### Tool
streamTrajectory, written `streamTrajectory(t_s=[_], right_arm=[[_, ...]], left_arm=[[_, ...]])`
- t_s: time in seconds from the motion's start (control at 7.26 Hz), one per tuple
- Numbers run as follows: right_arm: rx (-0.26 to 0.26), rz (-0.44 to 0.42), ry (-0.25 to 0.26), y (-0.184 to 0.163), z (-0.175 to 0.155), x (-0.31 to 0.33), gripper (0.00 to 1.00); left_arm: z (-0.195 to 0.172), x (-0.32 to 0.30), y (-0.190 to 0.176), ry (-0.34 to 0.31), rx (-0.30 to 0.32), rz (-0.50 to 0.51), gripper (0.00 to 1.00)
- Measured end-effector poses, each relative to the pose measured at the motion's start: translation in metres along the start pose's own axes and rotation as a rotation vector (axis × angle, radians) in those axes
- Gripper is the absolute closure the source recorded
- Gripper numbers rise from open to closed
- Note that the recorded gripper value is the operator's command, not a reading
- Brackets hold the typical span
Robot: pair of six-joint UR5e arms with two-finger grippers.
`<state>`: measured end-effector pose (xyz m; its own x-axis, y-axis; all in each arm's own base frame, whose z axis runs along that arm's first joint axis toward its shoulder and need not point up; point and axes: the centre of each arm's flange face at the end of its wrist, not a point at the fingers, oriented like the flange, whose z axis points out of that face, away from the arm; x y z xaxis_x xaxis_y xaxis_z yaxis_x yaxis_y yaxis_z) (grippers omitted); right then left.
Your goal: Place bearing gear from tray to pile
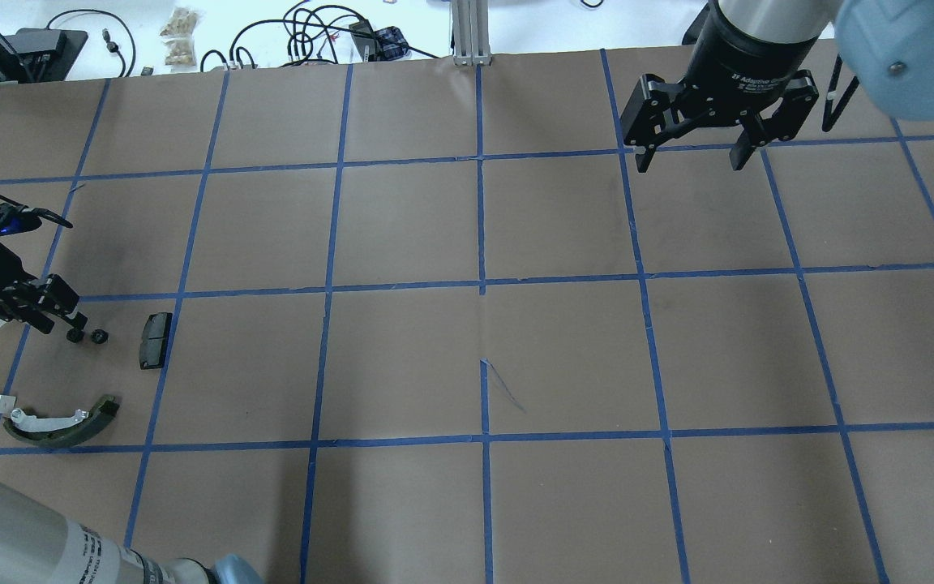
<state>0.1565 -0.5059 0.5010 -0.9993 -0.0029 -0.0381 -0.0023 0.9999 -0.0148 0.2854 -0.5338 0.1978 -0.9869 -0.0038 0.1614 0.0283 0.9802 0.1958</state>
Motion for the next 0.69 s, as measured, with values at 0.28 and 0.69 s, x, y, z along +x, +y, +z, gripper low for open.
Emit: streamTrajectory(t_s=[0.28,0.69], right_arm=[[0.0,-0.001,-0.002,0.0,0.0,0.0,0.0],[0.0,-0.001,-0.003,0.0,0.0,-0.001,0.0]], left_arm=[[-0.035,0.025,-0.011,-0.05,0.037,0.027,0.0],[-0.097,0.139,-0.025,-0.115,0.073,0.027,0.0]])
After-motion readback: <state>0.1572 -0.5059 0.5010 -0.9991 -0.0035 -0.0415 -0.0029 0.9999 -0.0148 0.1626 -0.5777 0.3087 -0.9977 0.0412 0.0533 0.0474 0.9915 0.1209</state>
